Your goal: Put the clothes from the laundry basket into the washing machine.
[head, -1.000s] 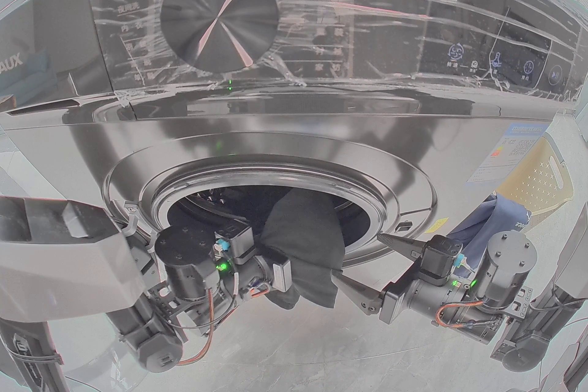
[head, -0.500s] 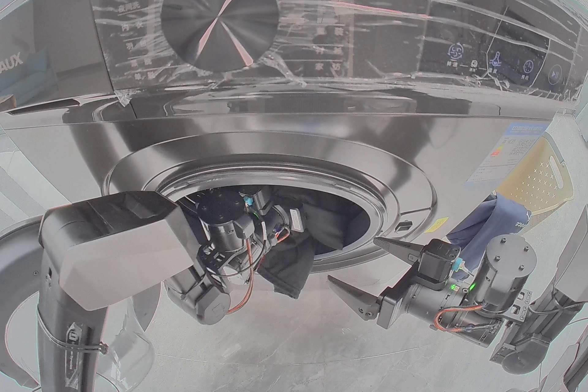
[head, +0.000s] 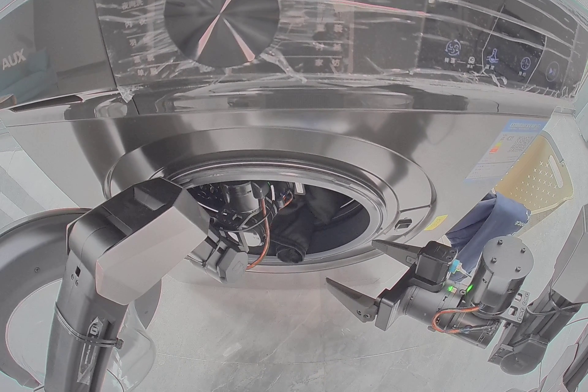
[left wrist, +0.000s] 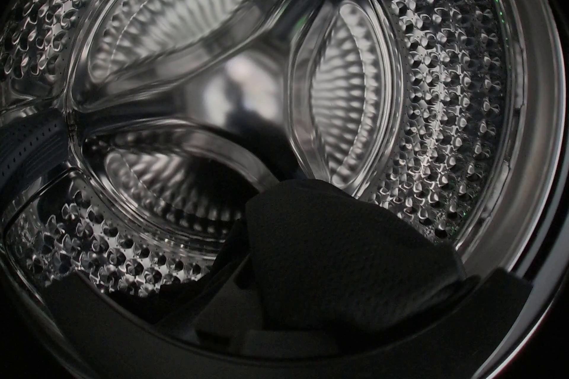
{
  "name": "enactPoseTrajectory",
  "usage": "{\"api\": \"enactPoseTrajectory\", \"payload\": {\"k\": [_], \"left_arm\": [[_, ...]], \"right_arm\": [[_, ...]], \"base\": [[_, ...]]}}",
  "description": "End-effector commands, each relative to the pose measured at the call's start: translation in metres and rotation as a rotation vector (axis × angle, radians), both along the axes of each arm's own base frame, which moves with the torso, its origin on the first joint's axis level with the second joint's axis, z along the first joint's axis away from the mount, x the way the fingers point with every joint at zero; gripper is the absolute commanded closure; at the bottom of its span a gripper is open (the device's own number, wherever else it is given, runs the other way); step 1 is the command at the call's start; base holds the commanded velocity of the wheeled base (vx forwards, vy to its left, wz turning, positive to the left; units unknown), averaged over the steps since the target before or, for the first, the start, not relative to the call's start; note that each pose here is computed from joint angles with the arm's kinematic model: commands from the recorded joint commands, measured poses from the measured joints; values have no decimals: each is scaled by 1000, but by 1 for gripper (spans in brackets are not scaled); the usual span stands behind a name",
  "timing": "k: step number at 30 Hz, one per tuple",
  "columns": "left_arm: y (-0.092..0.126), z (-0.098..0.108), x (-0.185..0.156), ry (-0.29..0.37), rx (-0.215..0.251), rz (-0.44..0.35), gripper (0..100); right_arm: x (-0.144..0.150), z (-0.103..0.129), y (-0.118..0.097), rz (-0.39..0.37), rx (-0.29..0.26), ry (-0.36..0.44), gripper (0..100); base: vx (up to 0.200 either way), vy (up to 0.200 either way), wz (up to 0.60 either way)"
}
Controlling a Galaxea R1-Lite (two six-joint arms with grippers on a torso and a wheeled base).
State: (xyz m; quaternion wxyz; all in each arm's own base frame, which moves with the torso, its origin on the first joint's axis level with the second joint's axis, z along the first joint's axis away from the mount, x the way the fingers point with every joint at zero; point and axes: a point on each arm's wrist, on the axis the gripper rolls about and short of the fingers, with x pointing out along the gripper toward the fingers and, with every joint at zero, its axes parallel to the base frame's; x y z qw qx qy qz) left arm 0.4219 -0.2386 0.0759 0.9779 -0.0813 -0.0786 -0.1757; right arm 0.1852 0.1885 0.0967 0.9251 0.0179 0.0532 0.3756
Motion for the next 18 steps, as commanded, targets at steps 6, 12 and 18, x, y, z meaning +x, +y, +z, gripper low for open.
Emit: {"api": "enactPoseTrajectory", "payload": {"k": [6,12,18], "left_arm": [[14,13,41,-40,-37,102,100],[15,15,46,-40,-45,119,100],[14,16,42,-26,-57,112,0]], "right_arm": [[2,-5,2,3,-11,11,0],[3,-8,3,3,-18,18,0],[4,-9,4,4,-19,21,0]], "base": [[0,0,0],[0,0,0],[0,0,0]]}}
